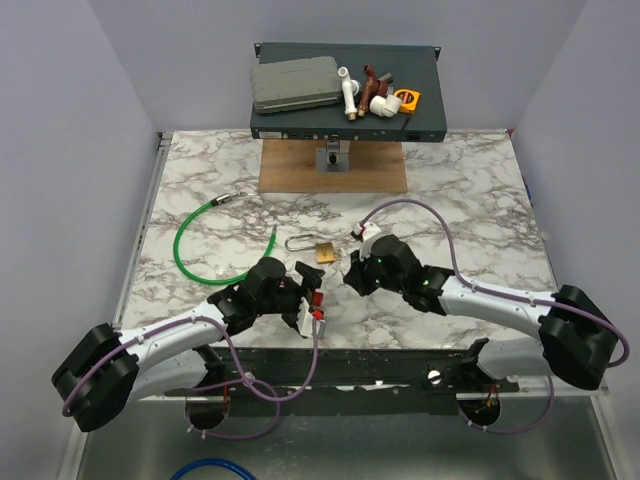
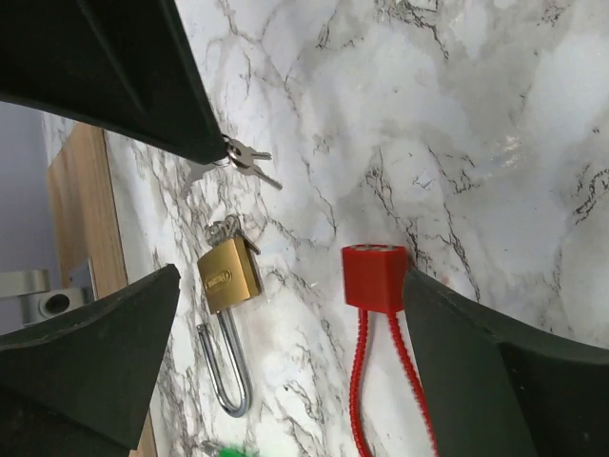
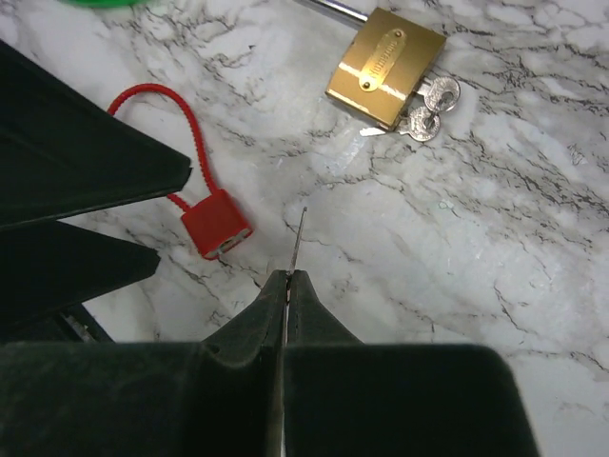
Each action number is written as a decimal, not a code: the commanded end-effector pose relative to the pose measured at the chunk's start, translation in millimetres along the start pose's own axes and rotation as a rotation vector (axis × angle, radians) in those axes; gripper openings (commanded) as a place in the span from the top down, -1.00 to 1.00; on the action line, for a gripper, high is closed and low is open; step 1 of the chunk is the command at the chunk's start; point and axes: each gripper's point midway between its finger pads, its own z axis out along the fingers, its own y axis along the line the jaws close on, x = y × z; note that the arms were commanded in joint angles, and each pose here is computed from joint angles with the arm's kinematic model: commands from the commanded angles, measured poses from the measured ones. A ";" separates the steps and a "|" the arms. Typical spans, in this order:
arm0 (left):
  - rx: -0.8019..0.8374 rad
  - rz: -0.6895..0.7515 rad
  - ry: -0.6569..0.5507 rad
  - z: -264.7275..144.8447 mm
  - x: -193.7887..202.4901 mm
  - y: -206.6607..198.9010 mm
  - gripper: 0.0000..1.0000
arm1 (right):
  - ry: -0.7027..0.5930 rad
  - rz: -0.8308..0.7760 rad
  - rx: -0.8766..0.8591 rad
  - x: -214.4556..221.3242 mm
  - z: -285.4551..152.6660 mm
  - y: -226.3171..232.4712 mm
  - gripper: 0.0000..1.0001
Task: Unlock with the key
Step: Place the lock at the center of the board.
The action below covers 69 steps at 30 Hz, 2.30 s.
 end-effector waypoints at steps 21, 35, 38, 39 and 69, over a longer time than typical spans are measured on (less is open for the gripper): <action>-0.214 0.508 -0.042 -34.2 -44.4 91.8 -0.41 | 0.016 -0.205 -0.437 -56.5 -64.9 74.1 0.98; -0.242 0.678 -0.039 -46.4 -52.6 90.7 0.24 | -0.006 -0.229 -0.472 -70.4 -69.7 82.6 0.99; -0.232 0.701 -0.028 -45.2 -48.2 84.7 0.24 | -0.024 -0.227 -0.479 -73.2 -71.4 83.6 0.99; -0.234 0.704 -0.022 -45.2 -47.1 84.8 0.23 | -0.028 -0.225 -0.480 -74.1 -71.6 83.4 0.99; -0.320 0.726 -0.063 -45.3 -61.3 95.3 0.56 | -0.100 -0.143 -0.588 -95.5 -63.1 82.9 0.99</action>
